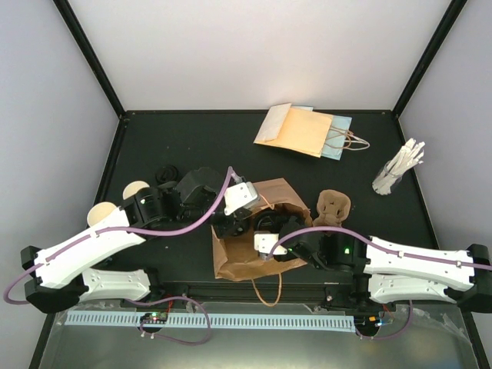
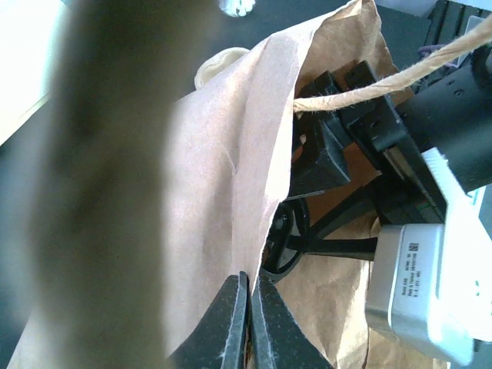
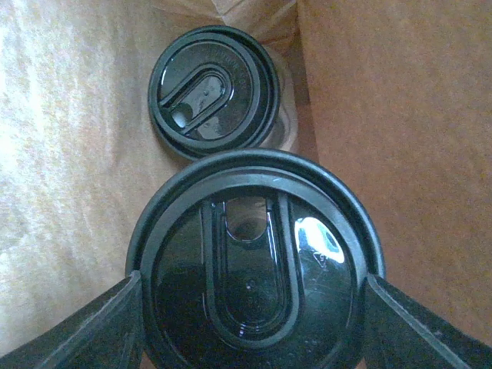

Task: Pack the takeout coffee

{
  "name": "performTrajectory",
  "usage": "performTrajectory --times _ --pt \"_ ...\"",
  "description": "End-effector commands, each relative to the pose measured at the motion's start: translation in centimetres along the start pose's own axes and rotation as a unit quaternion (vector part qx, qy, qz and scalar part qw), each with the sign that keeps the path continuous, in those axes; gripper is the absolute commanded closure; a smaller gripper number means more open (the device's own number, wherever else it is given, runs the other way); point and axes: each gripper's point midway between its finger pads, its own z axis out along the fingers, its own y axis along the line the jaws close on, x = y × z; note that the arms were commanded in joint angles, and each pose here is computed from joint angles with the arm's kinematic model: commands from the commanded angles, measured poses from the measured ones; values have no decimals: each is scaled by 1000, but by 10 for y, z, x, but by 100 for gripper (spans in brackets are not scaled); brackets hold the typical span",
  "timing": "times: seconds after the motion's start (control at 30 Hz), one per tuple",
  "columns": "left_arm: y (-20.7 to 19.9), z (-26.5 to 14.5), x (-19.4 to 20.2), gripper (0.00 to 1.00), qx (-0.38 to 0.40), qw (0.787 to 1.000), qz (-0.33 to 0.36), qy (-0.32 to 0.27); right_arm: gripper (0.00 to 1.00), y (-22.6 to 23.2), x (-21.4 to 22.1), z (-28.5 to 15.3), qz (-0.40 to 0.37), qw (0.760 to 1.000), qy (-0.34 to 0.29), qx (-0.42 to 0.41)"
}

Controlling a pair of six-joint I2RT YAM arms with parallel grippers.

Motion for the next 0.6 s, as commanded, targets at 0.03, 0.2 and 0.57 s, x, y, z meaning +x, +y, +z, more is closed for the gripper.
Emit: performTrajectory --times 0.03,0.2,0.57 --pt "-6 -14 -16 98 7 999 -11 -41 59 -9 -3 5 -7 999 -9 40" --pt "-10 -23 -19 98 12 998 -12 -54 59 -3 2 13 -20 999 3 42" --pt "-26 -35 -20 99 52 996 -14 -67 59 -4 9 18 -35 998 16 57"
